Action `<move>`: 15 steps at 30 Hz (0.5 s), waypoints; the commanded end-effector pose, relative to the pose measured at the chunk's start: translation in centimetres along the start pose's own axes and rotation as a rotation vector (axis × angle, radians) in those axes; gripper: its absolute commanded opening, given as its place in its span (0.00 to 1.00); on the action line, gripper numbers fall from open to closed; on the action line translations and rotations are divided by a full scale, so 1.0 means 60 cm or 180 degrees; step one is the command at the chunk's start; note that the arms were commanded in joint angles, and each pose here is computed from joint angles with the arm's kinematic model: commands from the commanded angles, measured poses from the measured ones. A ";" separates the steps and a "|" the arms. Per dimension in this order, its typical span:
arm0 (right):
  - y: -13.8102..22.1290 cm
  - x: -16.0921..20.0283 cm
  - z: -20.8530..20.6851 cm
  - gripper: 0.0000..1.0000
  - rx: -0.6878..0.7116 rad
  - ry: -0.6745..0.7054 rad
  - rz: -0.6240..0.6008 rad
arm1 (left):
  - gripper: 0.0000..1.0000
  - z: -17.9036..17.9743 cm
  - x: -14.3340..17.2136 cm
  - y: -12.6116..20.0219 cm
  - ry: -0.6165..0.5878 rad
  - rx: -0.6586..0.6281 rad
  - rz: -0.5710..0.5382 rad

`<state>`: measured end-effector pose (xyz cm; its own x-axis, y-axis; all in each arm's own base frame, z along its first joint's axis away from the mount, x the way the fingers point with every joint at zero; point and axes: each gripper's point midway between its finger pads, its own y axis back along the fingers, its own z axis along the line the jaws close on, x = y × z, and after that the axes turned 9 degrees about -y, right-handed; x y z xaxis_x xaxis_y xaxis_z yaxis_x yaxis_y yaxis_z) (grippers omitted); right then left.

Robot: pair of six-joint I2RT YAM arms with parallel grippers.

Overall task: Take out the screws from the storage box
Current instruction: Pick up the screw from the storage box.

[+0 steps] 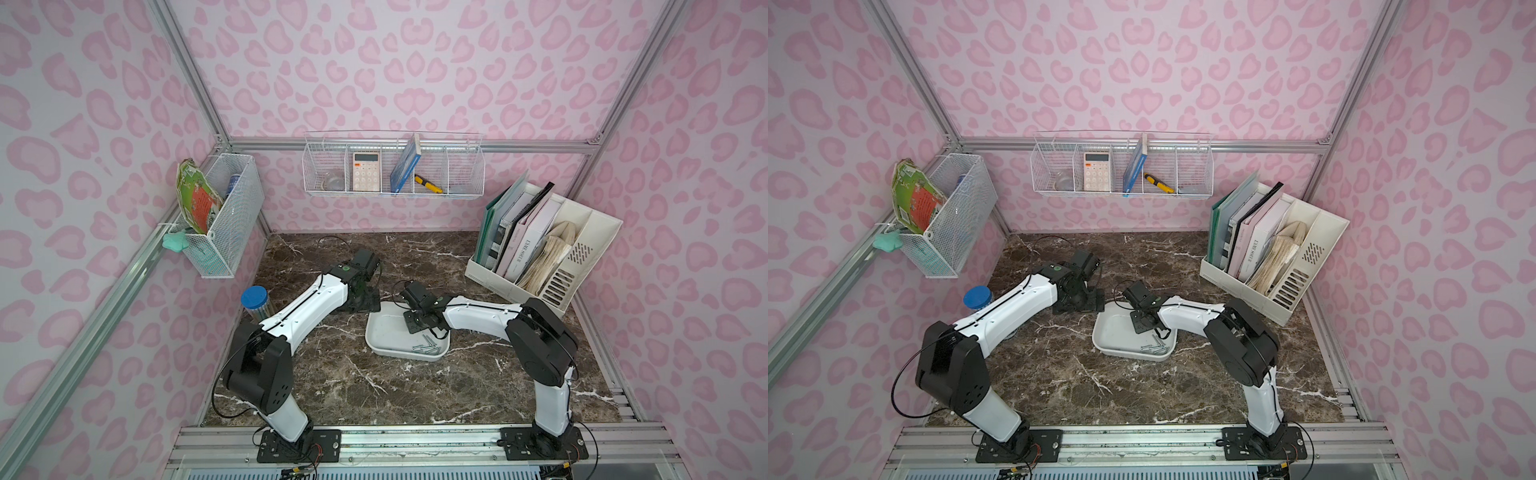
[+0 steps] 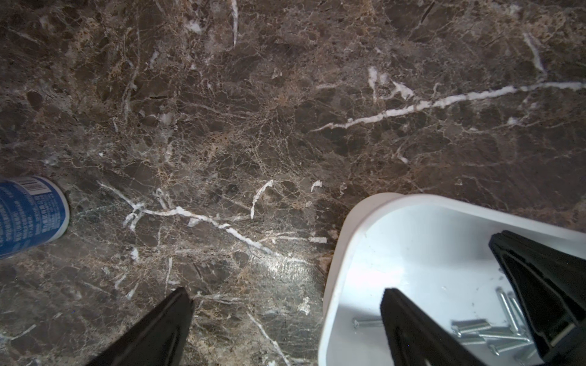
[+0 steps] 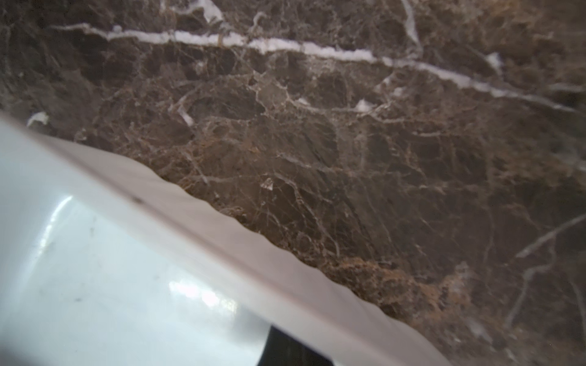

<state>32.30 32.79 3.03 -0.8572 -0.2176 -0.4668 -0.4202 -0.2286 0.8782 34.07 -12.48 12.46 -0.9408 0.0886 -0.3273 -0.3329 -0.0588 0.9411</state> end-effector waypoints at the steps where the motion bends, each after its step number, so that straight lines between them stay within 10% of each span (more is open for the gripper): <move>1: -0.003 0.011 0.005 0.08 -0.0079 0.0105 0.0093 | 0.97 -0.001 0.005 -0.002 -0.0014 0.0004 0.0041; 15: -0.014 0.038 -0.008 0.28 0.0012 0.0149 0.0268 | 0.97 -0.006 0.002 0.004 -0.0018 0.0095 -0.0041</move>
<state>31.93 33.01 2.25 -0.8550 -0.2594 -0.4491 -0.3929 -0.2413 0.8873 33.97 -12.68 12.35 -0.9400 0.0881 -0.3295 -0.3342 -0.0448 0.9414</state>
